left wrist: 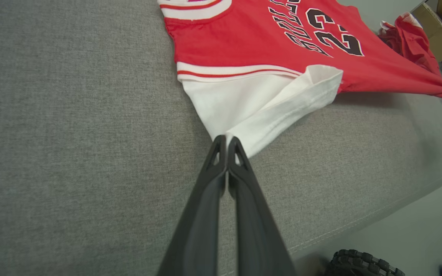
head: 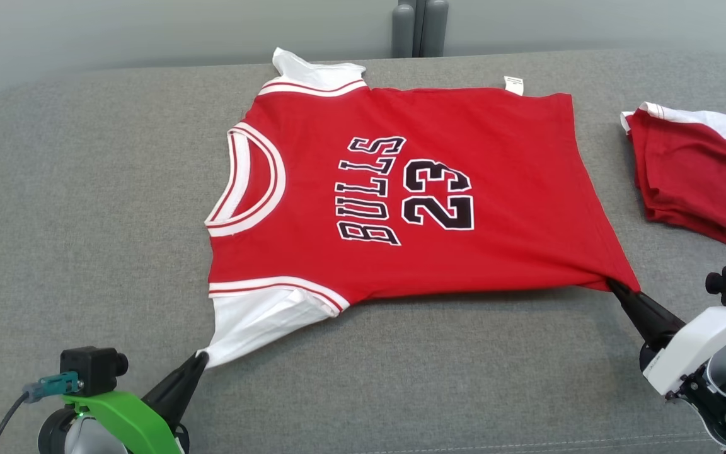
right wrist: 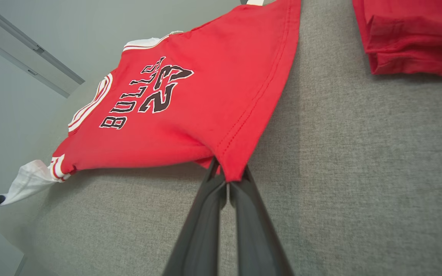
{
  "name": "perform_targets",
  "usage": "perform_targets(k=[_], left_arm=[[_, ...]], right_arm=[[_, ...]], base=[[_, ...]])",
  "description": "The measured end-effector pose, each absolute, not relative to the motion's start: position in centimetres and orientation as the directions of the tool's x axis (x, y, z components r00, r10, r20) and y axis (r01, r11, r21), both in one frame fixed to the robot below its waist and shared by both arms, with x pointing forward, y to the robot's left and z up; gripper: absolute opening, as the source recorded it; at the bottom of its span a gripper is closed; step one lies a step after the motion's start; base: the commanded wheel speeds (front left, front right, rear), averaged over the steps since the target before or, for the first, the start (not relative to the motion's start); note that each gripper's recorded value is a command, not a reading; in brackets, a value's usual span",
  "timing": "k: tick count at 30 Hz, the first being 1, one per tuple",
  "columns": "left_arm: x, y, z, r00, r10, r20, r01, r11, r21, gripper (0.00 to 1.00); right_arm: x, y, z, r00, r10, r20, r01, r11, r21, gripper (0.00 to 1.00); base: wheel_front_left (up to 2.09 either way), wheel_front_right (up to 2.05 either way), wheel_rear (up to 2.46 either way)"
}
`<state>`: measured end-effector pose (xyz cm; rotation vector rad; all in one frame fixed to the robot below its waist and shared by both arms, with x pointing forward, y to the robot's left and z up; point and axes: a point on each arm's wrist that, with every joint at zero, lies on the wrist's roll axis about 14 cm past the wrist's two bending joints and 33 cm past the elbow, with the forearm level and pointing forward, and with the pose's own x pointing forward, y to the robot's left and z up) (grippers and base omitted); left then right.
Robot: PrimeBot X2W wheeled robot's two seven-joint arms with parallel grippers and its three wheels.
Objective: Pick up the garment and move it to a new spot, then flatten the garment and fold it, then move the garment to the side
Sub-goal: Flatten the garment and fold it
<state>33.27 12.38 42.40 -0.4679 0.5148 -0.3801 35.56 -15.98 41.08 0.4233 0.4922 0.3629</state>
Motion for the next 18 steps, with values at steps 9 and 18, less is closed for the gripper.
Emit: perform_targets(k=[9,18], left_arm=[[31.8,12.6,42.1,0.788,-0.46,-0.409,0.218,0.83,-0.514,0.0],[31.0,12.2,41.0,0.762,-0.465,-0.452,0.21,0.837,-0.506,0.0]], right_arm=[[33.8,-17.0,39.3,0.793,0.423,-0.438,-0.189,0.855,0.484,0.0],[33.7,-16.7,38.5,0.776,0.432,-0.46,-0.179,0.85,0.496,0.0]], base=[[0.0,0.0,0.0],[0.0,0.0,0.0]])
